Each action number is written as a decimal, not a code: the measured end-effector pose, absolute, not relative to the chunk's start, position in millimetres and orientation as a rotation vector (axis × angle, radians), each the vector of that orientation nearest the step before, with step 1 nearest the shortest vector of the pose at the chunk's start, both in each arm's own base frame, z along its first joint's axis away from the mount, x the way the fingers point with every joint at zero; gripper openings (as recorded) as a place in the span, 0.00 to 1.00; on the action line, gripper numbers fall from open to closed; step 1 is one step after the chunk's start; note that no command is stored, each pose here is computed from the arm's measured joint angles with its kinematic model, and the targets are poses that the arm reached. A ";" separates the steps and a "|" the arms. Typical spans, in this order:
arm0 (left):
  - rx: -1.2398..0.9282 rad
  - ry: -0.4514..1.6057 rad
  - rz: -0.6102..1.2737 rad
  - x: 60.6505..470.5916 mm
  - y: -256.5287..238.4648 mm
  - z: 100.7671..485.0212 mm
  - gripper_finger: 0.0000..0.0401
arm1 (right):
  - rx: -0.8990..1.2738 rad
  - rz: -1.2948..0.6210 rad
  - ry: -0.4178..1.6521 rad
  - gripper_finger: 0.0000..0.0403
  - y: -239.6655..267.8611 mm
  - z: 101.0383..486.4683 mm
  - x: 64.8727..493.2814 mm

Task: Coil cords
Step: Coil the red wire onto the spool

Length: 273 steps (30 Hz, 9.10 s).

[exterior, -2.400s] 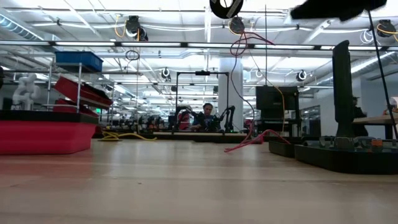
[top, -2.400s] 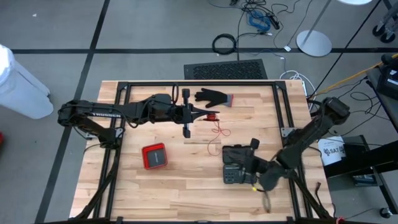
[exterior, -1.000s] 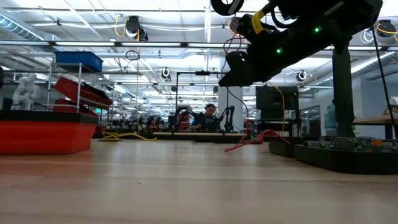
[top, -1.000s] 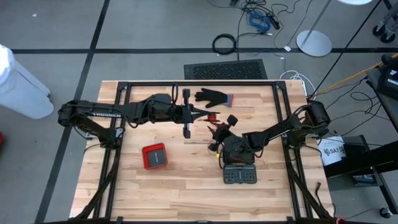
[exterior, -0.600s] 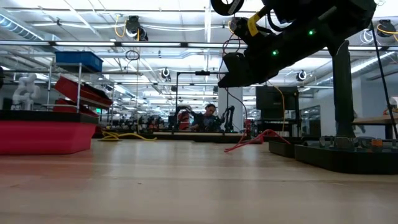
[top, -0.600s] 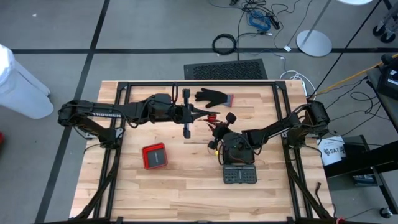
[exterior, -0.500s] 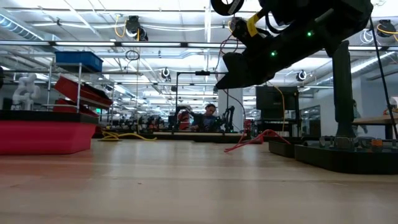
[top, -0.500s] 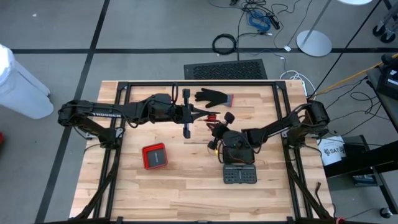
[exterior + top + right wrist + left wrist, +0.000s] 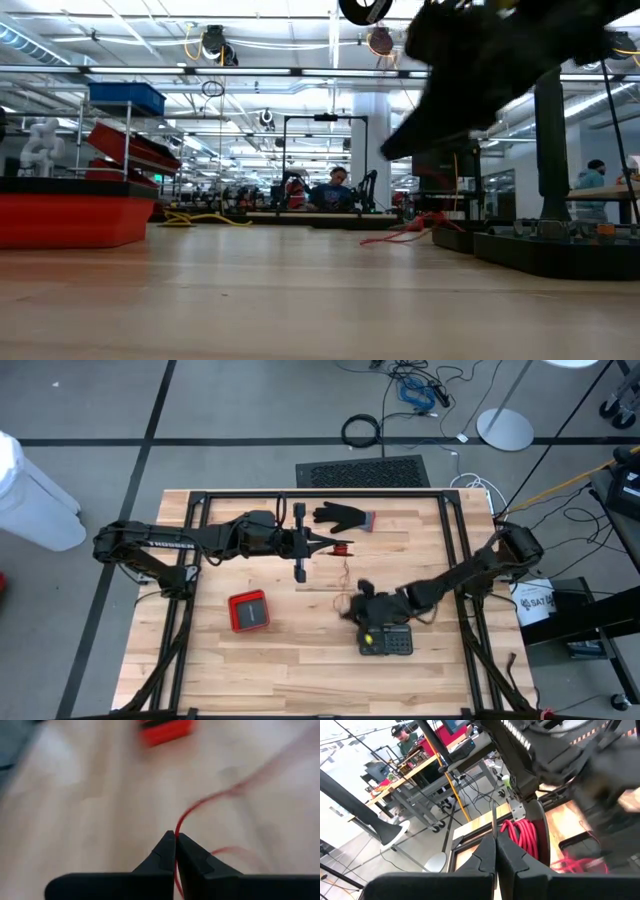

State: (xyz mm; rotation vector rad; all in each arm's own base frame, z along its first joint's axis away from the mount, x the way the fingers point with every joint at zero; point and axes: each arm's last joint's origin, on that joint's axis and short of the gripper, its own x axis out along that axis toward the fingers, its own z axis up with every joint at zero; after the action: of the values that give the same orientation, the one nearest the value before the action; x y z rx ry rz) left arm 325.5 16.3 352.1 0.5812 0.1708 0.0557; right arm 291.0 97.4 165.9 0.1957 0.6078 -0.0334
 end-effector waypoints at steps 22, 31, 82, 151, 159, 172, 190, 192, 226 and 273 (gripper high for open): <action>0.582 0.175 0.060 325.5 16.5 351.9 0.00 | 1.077 0.337 1.094 0.00 211.2 217.9 174.0; 0.581 0.190 0.058 325.2 16.5 350.5 0.00 | 1.363 0.228 1.335 0.00 225.7 227.3 138.9; 0.561 0.201 0.065 325.1 16.9 349.6 0.00 | 0.127 -0.460 0.429 0.31 155.8 214.1 203.7; 0.577 0.318 0.058 349.1 24.6 314.5 0.00 | -0.146 -0.592 0.071 0.00 68.3 264.9 325.6; 0.589 0.355 0.081 345.9 25.8 314.6 0.00 | -0.232 -0.765 0.206 0.00 84.9 271.7 305.0; 0.564 0.342 0.045 345.3 23.1 315.5 0.00 | -0.169 -0.888 0.364 0.00 73.0 259.1 264.6; 0.452 0.075 0.000 348.8 22.7 338.9 0.00 | -0.212 -0.899 0.388 0.09 68.9 252.8 271.9; 0.449 0.049 0.005 349.8 22.6 340.7 0.00 | -0.205 -0.890 0.377 0.10 70.7 254.3 272.8; 0.364 -0.241 0.026 343.2 24.3 290.6 0.00 | -0.178 -0.927 0.305 0.02 95.1 225.8 288.0; 0.339 -0.361 0.033 367.4 32.6 252.6 0.00 | 0.063 -0.800 0.282 0.00 86.5 231.0 300.8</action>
State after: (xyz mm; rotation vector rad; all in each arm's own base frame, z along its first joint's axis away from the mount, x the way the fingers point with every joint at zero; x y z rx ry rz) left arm 367.4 32.6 252.6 0.3390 -0.3611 0.0327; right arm 300.8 86.5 231.0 0.0629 0.2816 -0.8004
